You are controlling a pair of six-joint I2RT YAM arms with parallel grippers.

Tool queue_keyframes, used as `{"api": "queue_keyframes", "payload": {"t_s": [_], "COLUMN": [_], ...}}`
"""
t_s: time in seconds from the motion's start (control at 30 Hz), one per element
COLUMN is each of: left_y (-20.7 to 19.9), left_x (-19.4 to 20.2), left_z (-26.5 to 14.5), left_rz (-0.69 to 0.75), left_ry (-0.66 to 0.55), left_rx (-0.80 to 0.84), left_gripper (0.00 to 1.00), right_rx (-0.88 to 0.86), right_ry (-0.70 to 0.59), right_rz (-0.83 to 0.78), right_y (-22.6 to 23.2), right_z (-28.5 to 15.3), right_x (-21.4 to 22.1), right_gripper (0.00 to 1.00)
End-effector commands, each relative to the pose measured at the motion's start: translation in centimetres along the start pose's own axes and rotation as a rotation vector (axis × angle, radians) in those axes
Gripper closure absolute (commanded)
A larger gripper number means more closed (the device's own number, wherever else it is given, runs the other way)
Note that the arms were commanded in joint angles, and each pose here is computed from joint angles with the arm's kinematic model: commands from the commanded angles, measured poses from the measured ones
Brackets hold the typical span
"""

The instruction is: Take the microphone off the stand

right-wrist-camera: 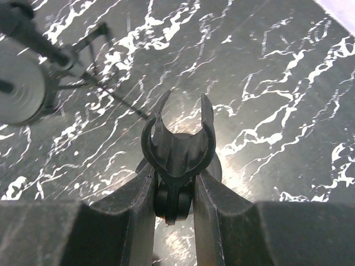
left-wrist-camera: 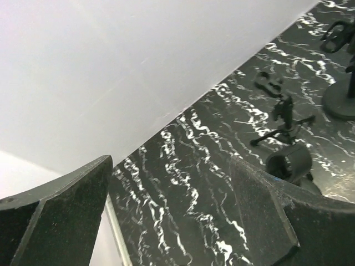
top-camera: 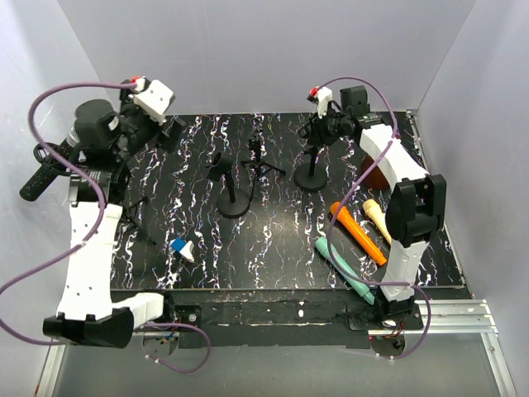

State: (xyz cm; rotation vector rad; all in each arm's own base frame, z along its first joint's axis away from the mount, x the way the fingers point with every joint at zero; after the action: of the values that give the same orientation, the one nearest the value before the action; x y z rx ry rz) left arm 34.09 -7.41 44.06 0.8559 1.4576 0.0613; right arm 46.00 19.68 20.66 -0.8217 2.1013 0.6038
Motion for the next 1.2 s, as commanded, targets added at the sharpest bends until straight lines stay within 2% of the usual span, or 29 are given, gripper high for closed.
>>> {"api": "queue_keyframes", "payload": {"t_s": [0.0, 0.07, 0.2, 0.23, 0.3, 0.5, 0.67, 0.8, 0.87, 1.17], "left_y": [2.8, 4.9, 7.5, 7.8, 7.8, 9.1, 9.7, 9.9, 9.7, 10.3], "left_x": [-0.5, 0.4, 1.7, 2.1, 3.3, 6.0, 5.9, 8.5, 9.7, 11.2], "left_z": [-4.1, -5.7, -8.8, -9.5, -10.6, -14.1, -15.1, -14.9, -14.6, -14.0], "left_rz": [-0.002, -0.001, -0.008, -0.007, 0.000, 0.039, 0.122, 0.126, 0.118, 0.135], "left_ry": [0.028, 0.083, 0.178, 0.211, 0.285, 0.470, 0.501, 0.609, 0.652, 0.675], "left_rx": [-0.128, -0.221, -0.367, -0.386, -0.403, -0.527, -0.564, -0.553, -0.536, -0.572], "left_gripper": [0.14, 0.13, 0.11, 0.10, 0.10, 0.10, 0.10, 0.13, 0.16, 0.41], "right_rx": [0.090, 0.094, 0.088, 0.097, 0.108, 0.050, -0.008, -0.014, -0.016, -0.042], "right_ry": [-0.099, -0.110, -0.109, -0.119, -0.141, -0.186, -0.173, -0.166, -0.170, -0.164], "right_rz": [0.007, 0.036, 0.113, 0.134, 0.171, 0.262, 0.301, 0.301, 0.296, 0.298], "right_y": [-3.6, -4.3, -3.5, -3.2, -2.3, 1.6, 3.1, 3.1, 3.2, 4.3], "right_z": [0.3, 0.3, -1.1, -1.9, -3.6, -8.0, -8.6, -8.4, -8.5, -8.8], "right_x": [-3.9, -4.6, -5.0, -5.2, -5.4, -5.7, -5.5, -5.7, -6.0, -5.2], "right_gripper": [0.81, 0.73, 0.37, 0.24, 0.19, 0.14, 0.13, 0.12, 0.12, 0.13]}}
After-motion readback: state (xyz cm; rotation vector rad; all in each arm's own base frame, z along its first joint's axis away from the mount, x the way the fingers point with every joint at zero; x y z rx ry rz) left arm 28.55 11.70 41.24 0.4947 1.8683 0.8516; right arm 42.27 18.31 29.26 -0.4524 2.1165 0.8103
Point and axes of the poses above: each gripper's point midway between its finger pads, its own z axis out along the fingers, its own y axis along the line the jaws close on, x = y × z, the point moved 2 cm from there along -z, back along the fingers, and after that the axes turned 6 degrees about z, right-handed, at the moved point
